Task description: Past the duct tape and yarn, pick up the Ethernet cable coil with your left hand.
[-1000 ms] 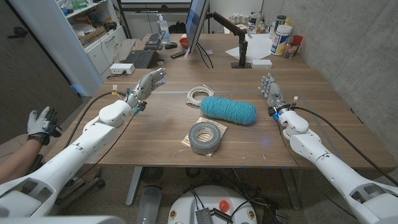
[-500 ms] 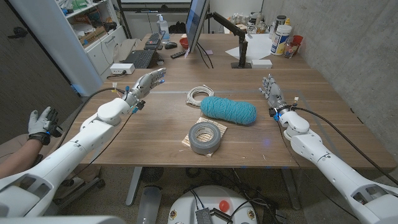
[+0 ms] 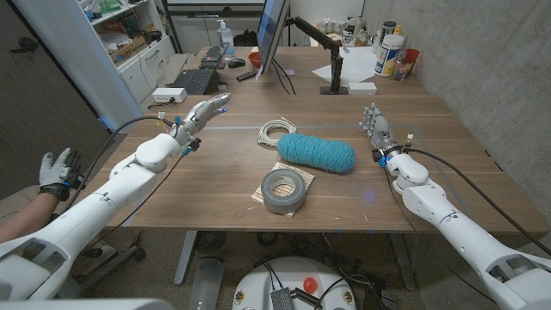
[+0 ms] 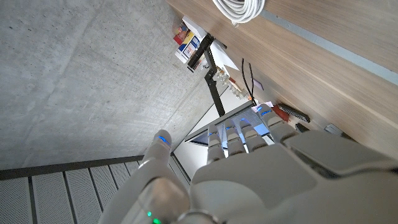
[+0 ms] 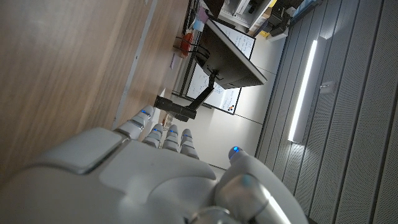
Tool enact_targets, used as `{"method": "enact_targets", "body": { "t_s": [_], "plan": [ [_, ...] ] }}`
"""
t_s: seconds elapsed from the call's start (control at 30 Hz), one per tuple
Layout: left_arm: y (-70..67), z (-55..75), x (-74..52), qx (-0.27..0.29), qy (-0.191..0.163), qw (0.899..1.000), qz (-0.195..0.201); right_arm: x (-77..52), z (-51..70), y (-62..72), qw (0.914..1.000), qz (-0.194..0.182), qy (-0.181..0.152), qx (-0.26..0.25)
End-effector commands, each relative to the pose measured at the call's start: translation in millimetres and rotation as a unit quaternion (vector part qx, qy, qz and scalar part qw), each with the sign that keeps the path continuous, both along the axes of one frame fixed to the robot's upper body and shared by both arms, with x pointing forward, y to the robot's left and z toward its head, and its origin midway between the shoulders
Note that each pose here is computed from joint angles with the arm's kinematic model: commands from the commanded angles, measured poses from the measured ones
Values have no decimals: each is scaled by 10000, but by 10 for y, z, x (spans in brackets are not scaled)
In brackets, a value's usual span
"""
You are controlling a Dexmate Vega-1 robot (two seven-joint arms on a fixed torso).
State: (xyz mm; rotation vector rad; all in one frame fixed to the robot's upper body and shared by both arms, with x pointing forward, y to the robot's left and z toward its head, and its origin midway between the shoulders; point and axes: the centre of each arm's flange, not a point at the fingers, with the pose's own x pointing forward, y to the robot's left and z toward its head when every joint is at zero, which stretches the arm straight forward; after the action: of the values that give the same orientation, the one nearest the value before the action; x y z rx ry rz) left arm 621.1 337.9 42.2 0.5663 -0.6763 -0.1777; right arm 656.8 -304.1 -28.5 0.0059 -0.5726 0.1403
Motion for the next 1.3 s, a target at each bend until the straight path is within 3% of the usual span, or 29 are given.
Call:
{"method": "enact_targets", "body": {
  "t_s": [0.03, 1.3],
  "plan": [
    [-36, 11, -86, 223, -244, 9991, 252, 6, -5, -6, 10000, -33, 30, -8],
    [-122, 132, -240, 886, -465, 9900, 993, -55, 12, -9, 9999, 12, -143, 45]
  ]
}}
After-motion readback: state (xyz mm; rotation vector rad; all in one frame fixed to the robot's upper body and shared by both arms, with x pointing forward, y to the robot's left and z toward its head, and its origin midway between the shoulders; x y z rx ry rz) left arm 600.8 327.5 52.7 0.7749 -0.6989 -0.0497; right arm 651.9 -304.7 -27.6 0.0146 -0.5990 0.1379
